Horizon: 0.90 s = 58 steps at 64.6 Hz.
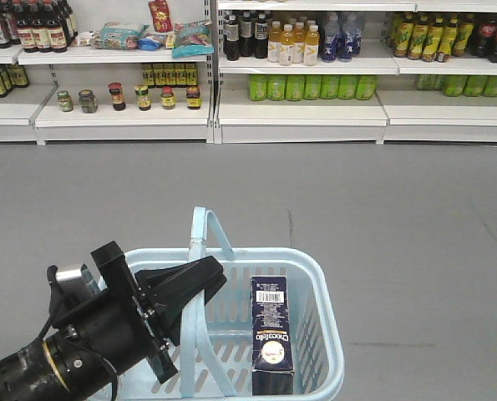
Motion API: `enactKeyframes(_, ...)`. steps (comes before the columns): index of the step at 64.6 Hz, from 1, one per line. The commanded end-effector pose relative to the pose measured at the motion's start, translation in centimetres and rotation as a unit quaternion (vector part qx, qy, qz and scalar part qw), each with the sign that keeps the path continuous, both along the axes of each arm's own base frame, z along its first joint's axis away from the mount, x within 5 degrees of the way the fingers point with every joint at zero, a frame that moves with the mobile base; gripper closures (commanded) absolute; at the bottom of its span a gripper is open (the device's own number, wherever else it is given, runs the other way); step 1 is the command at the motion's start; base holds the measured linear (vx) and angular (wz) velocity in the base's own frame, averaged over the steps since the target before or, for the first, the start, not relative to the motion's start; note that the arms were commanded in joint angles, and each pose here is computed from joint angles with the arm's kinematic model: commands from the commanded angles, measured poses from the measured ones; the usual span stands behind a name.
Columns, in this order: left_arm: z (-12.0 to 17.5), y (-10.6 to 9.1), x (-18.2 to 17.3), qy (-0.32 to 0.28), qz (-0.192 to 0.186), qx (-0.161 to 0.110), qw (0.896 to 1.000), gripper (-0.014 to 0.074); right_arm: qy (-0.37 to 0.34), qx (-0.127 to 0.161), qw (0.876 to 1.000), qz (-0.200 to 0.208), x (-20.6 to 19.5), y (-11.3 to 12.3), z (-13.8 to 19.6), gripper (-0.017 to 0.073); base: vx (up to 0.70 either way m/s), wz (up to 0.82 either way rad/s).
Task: Left arm holds basket, right arm returns cookies
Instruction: 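Drive toward the drink shelves holding the basket in the left gripper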
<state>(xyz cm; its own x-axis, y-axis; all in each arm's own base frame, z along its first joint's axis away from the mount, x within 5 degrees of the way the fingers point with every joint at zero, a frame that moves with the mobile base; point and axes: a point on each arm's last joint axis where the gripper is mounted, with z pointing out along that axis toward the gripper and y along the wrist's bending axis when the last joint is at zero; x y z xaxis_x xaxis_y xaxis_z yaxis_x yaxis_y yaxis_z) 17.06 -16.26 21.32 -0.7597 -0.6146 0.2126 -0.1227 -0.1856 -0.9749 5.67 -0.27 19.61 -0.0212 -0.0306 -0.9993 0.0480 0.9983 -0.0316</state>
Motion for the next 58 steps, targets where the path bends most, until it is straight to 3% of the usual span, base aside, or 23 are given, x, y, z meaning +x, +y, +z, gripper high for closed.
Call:
enactKeyframes(1,3.95,0.20,-0.52,-0.112,-0.011,-0.131,0.985,0.0594,-0.033,-0.005,0.999,-0.005,-0.03,-0.06,0.09,0.0569,0.54,-0.03)
enactKeyframes(58,3.95,0.20,-0.52,-0.112,-0.011,-0.131,0.985,0.0594,-0.033,-0.005,0.999,-0.005,-0.03,-0.06,0.09,0.0569,0.53,-0.01)
